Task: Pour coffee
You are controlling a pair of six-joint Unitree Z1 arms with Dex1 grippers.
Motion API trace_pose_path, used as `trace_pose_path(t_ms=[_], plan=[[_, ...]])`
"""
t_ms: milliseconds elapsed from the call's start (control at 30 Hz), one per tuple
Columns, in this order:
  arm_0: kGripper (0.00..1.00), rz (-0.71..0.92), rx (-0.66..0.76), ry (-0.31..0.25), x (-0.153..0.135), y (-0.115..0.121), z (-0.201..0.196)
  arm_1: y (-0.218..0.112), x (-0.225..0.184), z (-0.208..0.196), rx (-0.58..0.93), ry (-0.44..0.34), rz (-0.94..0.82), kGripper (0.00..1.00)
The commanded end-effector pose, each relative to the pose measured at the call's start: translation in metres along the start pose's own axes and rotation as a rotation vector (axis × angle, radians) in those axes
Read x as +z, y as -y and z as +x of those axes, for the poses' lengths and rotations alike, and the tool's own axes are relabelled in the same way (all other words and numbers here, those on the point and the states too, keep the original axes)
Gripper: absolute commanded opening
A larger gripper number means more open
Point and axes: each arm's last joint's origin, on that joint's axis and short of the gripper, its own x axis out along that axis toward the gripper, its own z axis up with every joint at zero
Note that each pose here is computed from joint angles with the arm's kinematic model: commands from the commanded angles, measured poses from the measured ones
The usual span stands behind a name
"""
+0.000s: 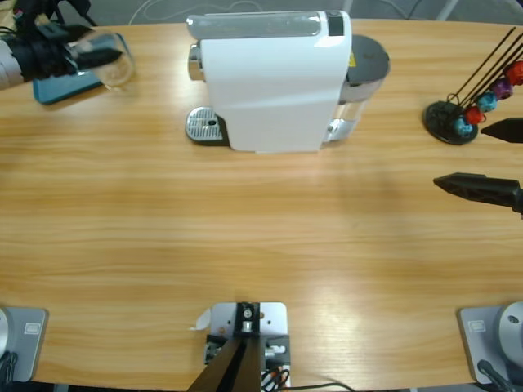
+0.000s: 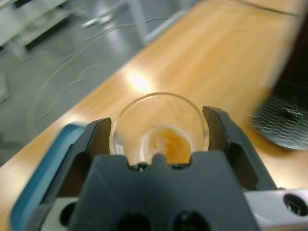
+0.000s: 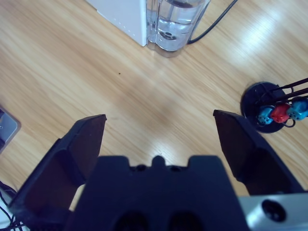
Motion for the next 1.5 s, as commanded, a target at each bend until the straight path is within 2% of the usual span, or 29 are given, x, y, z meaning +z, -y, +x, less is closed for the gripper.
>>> trace_pose_path(t_ms=[33, 167, 267, 400, 667, 833, 1000, 1233, 1500], plan=[[0.0, -0.176, 0.365, -0.066, -0.007, -0.042, 0.017, -0.001, -0.002, 0.013, 0.009, -0.041, -0.008, 1.0], [0.0, -0.246, 0.458, -0.095, -0.019, -0.064, 0.039, -0.002, -0.005, 0.02, 0.013, -0.042, -0.008, 1.0], [0.0, -0.27, 0.476, -0.109, -0.029, -0.076, 0.052, -0.002, -0.006, 0.021, 0.014, -0.039, -0.008, 1.0], [0.0, -0.274, 0.507, -0.114, -0.031, -0.083, 0.059, -0.002, -0.005, 0.023, 0.013, -0.046, -0.009, 1.0], [0.0, -0.343, 0.534, -0.158, -0.056, -0.095, 0.067, -0.002, -0.005, 0.021, 0.013, -0.044, -0.008, 1.0], [0.0, -0.351, 0.547, -0.161, -0.062, -0.102, 0.072, -0.001, -0.005, 0.019, 0.013, -0.041, -0.008, 1.0], [0.0, -0.347, 0.533, -0.159, -0.062, -0.101, 0.078, -0.002, -0.004, 0.02, 0.013, -0.046, -0.009, 1.0], [0.0, -0.35, 0.515, -0.199, -0.062, -0.09, 0.074, -0.001, -0.005, 0.02, 0.01, -0.045, -0.009, 1.0], [0.0, -0.352, 0.508, -0.213, -0.063, -0.087, 0.074, -0.001, -0.006, 0.017, 0.008, -0.028, -0.007, 1.0]])
